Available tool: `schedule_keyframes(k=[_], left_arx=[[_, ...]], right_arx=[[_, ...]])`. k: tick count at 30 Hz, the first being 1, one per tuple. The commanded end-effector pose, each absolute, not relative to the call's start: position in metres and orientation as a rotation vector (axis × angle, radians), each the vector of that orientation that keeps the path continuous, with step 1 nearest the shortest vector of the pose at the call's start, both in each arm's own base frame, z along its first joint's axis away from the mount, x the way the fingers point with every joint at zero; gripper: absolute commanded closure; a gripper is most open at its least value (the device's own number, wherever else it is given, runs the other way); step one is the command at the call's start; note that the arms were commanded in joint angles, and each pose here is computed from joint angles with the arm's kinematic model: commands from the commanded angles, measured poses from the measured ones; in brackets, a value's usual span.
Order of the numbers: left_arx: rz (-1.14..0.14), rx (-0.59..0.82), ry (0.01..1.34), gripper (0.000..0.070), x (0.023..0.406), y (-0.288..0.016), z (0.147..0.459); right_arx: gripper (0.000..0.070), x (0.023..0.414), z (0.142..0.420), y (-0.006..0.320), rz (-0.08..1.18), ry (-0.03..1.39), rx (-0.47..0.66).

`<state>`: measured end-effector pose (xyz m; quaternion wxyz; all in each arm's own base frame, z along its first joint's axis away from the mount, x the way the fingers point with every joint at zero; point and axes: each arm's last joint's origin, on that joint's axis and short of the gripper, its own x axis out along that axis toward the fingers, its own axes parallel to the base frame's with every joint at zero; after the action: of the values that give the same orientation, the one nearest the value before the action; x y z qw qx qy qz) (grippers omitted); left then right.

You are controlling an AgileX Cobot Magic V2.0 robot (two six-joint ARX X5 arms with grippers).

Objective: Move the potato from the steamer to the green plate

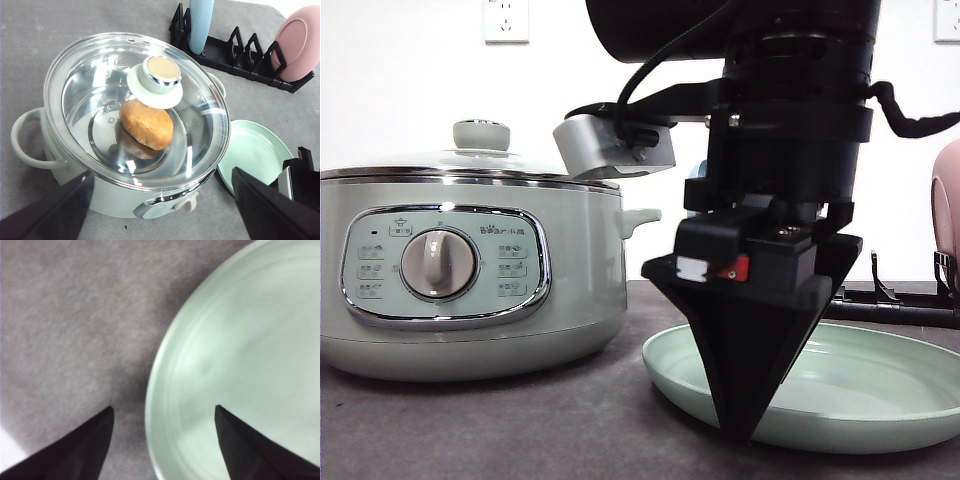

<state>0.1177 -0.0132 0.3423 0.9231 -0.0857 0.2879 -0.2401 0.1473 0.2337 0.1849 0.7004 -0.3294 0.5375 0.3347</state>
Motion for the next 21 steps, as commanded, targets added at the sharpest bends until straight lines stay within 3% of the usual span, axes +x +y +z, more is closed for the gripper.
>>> schedule_keyframes(k=[1, 10, 16, 21], left_arx=[[-0.502, -0.158, 0.560, 0.0140, 0.118, -0.013, 0.350], [-0.502, -0.159, 0.562, 0.0140, 0.117, -0.013, 0.350], [-0.502, -0.159, 0.563, 0.0140, 0.117, -0.013, 0.350], [-0.501, -0.160, 0.563, 0.0140, 0.117, -0.013, 0.350]], right_arx=[[0.0289, 0.147, 0.194, 0.238, 0.745, 1.160, -0.715], [0.0289, 0.151, 0.262, 0.229, 0.756, 0.967, -0.593], [0.0289, 0.163, 0.317, 0.209, 0.779, 0.827, -0.431], [0.0289, 0.176, 0.353, 0.187, 0.868, 0.748, -0.253]])
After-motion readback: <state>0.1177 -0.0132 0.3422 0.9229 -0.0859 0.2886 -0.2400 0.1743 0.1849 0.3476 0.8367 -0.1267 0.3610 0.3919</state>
